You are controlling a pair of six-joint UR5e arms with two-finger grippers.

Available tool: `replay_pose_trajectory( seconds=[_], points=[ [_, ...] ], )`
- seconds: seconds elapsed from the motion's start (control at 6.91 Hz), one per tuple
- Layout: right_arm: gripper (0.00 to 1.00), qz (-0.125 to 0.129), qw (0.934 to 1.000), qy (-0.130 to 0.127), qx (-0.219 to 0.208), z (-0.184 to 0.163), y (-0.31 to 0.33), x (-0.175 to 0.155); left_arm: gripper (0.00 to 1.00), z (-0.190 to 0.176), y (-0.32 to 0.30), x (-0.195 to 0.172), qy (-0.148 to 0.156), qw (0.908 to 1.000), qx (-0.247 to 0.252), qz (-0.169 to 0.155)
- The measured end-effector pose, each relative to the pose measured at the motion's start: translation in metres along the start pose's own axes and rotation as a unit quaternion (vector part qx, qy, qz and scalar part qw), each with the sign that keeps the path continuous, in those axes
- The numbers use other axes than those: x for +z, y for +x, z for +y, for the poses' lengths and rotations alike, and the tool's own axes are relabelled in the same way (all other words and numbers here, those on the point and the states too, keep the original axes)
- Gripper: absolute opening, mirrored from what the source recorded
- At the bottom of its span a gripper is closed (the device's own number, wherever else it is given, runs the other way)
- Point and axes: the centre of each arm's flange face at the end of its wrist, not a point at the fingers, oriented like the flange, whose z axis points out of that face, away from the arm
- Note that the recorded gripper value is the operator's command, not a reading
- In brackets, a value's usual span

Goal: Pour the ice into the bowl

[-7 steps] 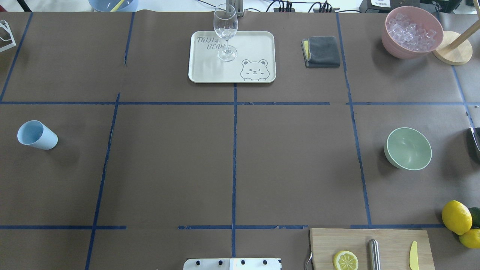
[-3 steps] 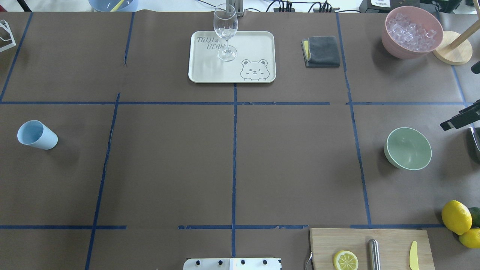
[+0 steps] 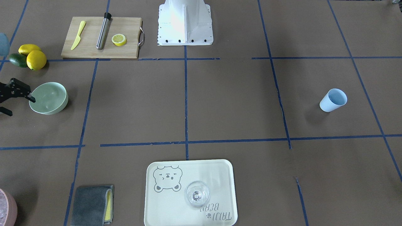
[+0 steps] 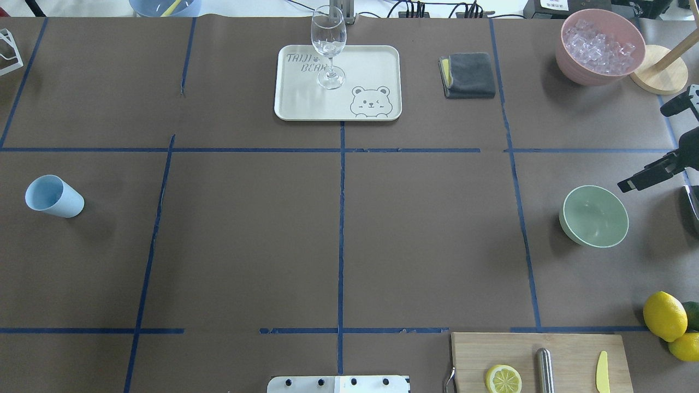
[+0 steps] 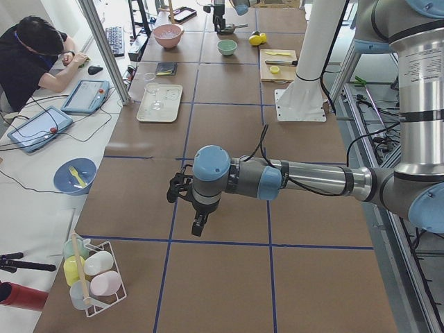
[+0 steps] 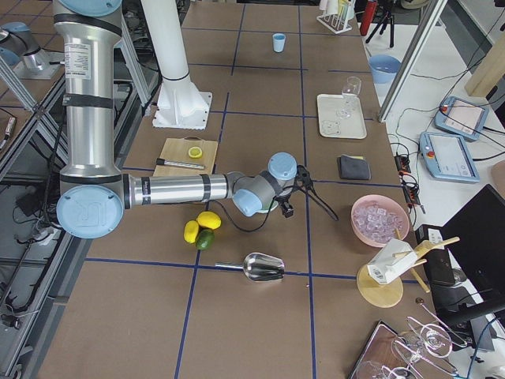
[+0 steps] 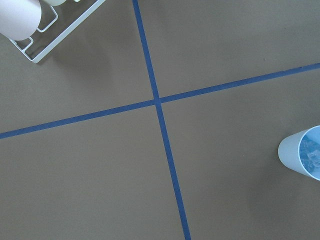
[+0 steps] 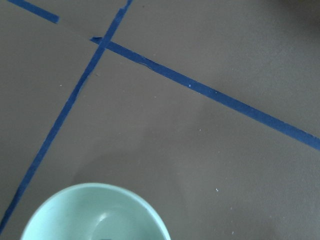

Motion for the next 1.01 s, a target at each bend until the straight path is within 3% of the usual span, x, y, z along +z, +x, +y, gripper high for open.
replay_pose_trajectory(
  seconds=[0.14, 0.29, 0.43, 1.01],
  points=[
    [0.44, 0.001, 0.9999, 0.010, 0.009, 0.004, 0.001, 0.016, 1.00, 0.000, 0.000, 0.000, 0.000, 1.0000, 0.000, 0.000],
    [0.07, -0.001, 0.9998, 0.012, 0.015, 0.008, -0.002, 0.023, 1.00, 0.000, 0.000, 0.000, 0.000, 1.0000, 0.000, 0.000],
    [0.00, -0.004, 0.9998, 0.011, 0.016, 0.010, -0.004, 0.026, 1.00, 0.000, 0.000, 0.000, 0.000, 1.0000, 0.000, 0.000],
    [0.00, -0.019, 0.9995, 0.026, 0.001, 0.000, -0.031, 0.012, 1.00, -0.001, 0.000, 0.000, 0.001, 1.0000, 0.001, 0.000]
  ],
)
